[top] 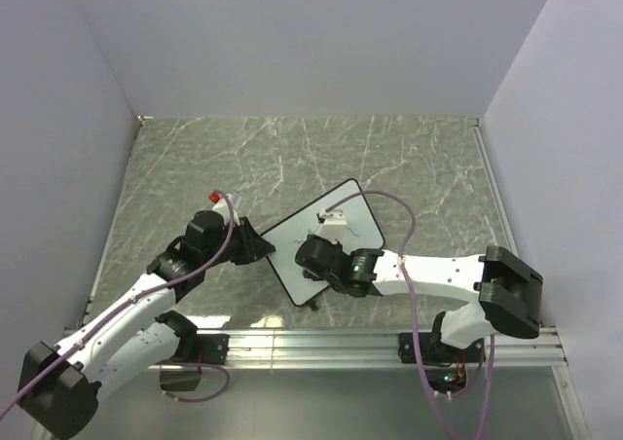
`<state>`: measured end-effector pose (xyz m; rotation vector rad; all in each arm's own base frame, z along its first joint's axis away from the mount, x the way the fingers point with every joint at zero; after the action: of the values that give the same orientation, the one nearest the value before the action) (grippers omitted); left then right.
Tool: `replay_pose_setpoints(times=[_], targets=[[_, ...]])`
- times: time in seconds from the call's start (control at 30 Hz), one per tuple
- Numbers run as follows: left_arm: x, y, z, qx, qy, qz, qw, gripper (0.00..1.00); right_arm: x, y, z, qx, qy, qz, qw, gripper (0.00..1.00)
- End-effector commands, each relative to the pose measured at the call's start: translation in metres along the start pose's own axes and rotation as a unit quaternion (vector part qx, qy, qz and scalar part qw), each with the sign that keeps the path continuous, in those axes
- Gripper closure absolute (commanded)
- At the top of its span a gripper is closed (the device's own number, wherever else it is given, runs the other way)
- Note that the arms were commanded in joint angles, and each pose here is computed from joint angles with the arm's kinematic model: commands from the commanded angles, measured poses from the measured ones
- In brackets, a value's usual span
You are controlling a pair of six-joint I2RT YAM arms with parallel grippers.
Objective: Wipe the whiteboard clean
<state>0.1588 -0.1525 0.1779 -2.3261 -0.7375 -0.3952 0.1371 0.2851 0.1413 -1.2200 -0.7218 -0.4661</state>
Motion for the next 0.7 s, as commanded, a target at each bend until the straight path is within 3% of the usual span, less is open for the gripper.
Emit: replay_pose_setpoints(times=[0.0,0.47,0.67], targets=[[-0.004,-0.004,-0.001,0.007,0.009,0.01,1.0,1.0,-0.023,0.009,-0.017,-0.035,-0.005,0.032,0.999,1.0],[-0.01,-0.005,-0.005,0.012,0.021,0.012,1.0,1.0,0.064,0.009,0.053,0.009,-0.028,-0.029,0.999,1.0],[-0.014,-0.006,-0.007,0.016,0.025,0.014,0.999,1.0,0.085,0.015,0.053,-0.017,-0.029,-0.031,0.999,1.0]])
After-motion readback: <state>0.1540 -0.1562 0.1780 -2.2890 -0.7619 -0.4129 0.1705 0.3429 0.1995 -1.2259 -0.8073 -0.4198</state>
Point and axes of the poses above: each gripper's point midway between its finger pads, its own y axis out along the fingers, its own z axis along the line the jaws close on, x = y × z, the point moved 8 cm from there along -y, back along the fingers, and after that the axes turned 9 degrees about -y, right-handed, at the moved point
